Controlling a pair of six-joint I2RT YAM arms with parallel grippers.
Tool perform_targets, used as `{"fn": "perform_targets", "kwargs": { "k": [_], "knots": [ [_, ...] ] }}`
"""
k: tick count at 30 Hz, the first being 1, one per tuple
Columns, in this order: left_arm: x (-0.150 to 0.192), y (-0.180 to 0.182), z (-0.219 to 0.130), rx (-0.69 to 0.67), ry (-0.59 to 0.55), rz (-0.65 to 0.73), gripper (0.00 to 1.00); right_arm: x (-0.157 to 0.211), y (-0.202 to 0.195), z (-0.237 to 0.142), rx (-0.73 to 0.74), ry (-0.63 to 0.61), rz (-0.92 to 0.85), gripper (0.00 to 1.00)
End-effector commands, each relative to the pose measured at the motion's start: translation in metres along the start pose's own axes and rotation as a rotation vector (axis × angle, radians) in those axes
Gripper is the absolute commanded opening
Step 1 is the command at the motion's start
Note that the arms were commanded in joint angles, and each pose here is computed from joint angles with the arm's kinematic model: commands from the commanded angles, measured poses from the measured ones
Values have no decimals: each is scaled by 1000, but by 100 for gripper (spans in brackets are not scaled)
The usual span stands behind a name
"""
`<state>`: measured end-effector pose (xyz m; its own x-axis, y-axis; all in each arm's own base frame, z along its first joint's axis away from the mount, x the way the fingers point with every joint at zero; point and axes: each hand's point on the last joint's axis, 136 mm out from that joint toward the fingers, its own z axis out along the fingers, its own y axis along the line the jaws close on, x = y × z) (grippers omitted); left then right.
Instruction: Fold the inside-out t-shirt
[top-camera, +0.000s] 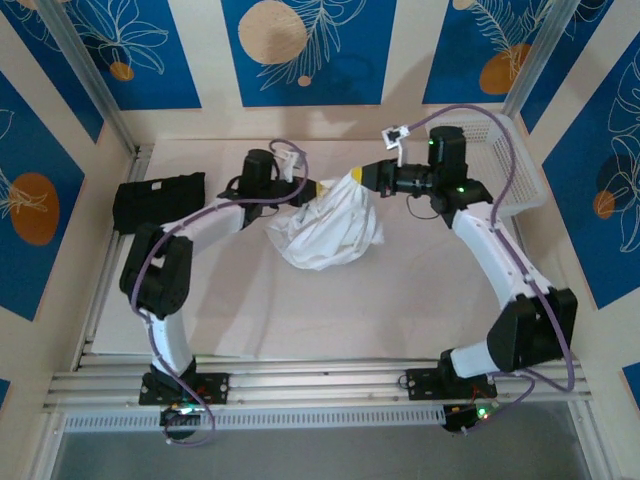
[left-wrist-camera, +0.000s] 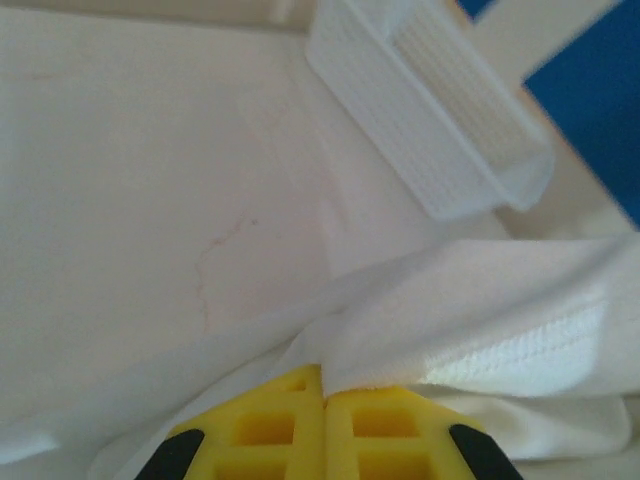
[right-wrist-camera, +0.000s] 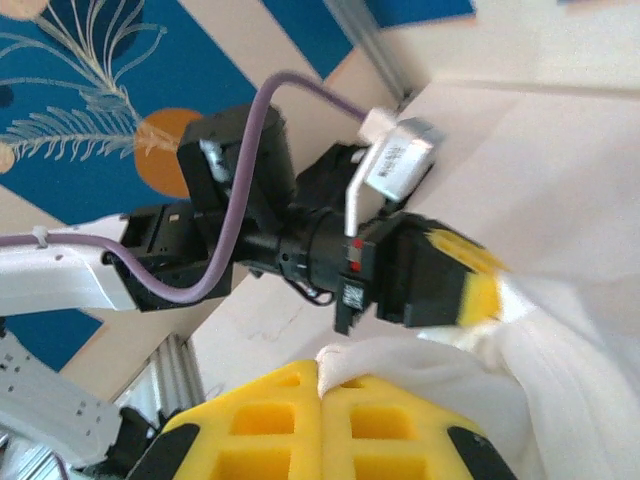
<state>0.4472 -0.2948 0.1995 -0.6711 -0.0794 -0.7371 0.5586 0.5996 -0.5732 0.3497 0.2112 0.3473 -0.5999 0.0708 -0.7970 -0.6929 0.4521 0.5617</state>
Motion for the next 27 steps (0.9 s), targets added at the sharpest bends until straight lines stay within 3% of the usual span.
{"fn": "perform_targets", "kwargs": {
  "k": [1,5,9,18,22,24,27],
  "knots": [
    [-64,-5,-68,-5,-251,-85,0,-43,54,-43,10,-159,-187,0],
    [-70,-2,-117,-45,-355,-139,0,-48,57,-60,92,-230,-213,0],
    [-49,11,-132,-104,-362,-183,0,-40,40,-59,159,-243,-177,0],
    [18,67,-141,-331,-268,-175,0,-9,-28,-53,410,-152,-43,0],
    [44,82,-135,-405,-150,-137,1,3,-17,-35,297,-100,-67,0],
    [54,83,-133,-424,-111,-119,14,17,-15,-21,228,-56,-44,0],
    [60,80,-139,-487,-90,-61,43,33,-16,-3,157,0,0,0]
  ]
}}
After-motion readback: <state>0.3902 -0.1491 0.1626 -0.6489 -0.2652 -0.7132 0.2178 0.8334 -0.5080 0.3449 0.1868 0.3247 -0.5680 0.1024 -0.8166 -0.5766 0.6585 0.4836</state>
